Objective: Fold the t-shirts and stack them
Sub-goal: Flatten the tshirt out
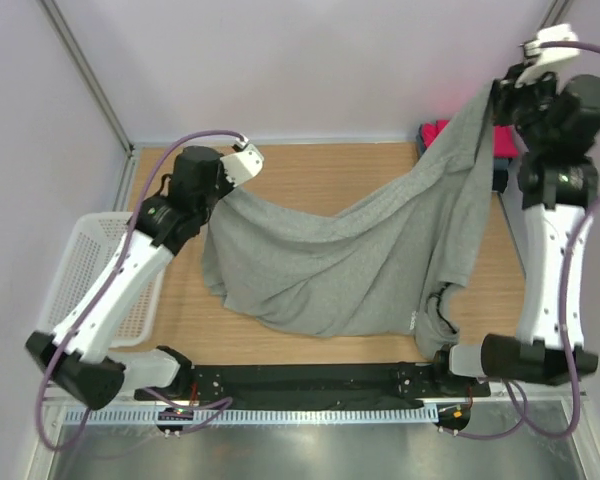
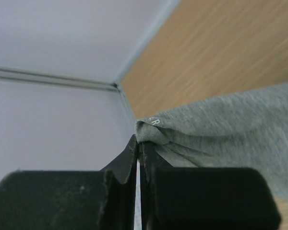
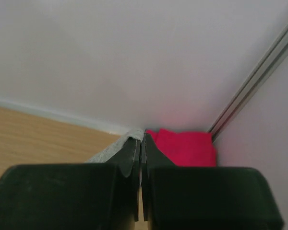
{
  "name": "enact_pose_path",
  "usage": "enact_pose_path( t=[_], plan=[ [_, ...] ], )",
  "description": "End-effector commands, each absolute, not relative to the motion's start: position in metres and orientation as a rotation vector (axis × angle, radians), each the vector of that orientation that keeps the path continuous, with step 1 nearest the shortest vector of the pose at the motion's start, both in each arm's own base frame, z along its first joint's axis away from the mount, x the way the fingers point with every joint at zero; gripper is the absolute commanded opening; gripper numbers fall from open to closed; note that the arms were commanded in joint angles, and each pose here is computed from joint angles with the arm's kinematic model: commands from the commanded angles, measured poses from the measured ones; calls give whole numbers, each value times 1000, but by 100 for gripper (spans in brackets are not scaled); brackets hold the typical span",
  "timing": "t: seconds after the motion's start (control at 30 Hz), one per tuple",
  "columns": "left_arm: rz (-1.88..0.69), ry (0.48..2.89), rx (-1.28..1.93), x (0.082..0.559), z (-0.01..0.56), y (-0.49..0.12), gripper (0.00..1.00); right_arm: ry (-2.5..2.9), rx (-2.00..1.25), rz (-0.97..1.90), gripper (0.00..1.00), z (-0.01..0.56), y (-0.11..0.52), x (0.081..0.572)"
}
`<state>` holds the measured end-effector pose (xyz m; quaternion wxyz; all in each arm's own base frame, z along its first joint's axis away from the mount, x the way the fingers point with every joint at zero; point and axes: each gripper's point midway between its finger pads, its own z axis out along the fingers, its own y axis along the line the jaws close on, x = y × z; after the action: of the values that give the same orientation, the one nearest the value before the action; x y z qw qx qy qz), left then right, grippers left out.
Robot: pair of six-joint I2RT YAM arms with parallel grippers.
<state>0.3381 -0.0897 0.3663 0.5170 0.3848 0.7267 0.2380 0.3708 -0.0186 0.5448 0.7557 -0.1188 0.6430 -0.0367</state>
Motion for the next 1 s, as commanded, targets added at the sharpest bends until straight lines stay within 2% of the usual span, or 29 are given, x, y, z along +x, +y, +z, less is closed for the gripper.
enact_pose_path(
  t=[0.0, 0.1, 0.17, 0.23, 0.37, 0.47, 0.5, 0.57, 0.6, 0.73, 0.97],
  plan=[
    [483, 1782, 805, 391, 339, -83, 0, 1531, -292, -36, 1, 473, -23, 426],
    [453, 1873, 798, 428, 296, -71, 0, 1641, -291, 34, 1, 404, -20, 464],
    [460, 1980, 833, 455, 245, -68, 0, 1732, -290, 63, 1, 353, -20, 483],
    [444, 2063, 854, 478, 201, -69, 0, 1792, -290, 91, 1, 317, -18, 500],
    [367, 2148, 850, 503, 153, -81, 1, 1861, -295, 120, 1, 274, -13, 517],
    [346, 2170, 805, 519, 139, -86, 15, 1871, -295, 132, 1, 262, -9, 523],
    [346, 2161, 762, 524, 144, -88, 28, 1869, -295, 129, 1, 261, -9, 525],
    [381, 2131, 672, 533, 157, -82, 39, 1869, -294, 138, 1, 260, -7, 527],
    [382, 2120, 642, 532, 164, -81, 45, 1870, -294, 141, 1, 259, -7, 528],
    [317, 2100, 524, 512, 189, -80, 54, 1863, -300, 153, 2, 262, -4, 524],
    [238, 2257, 494, 459, 164, -71, 48, 1866, -313, 173, 2, 256, 2, 512]
  ],
)
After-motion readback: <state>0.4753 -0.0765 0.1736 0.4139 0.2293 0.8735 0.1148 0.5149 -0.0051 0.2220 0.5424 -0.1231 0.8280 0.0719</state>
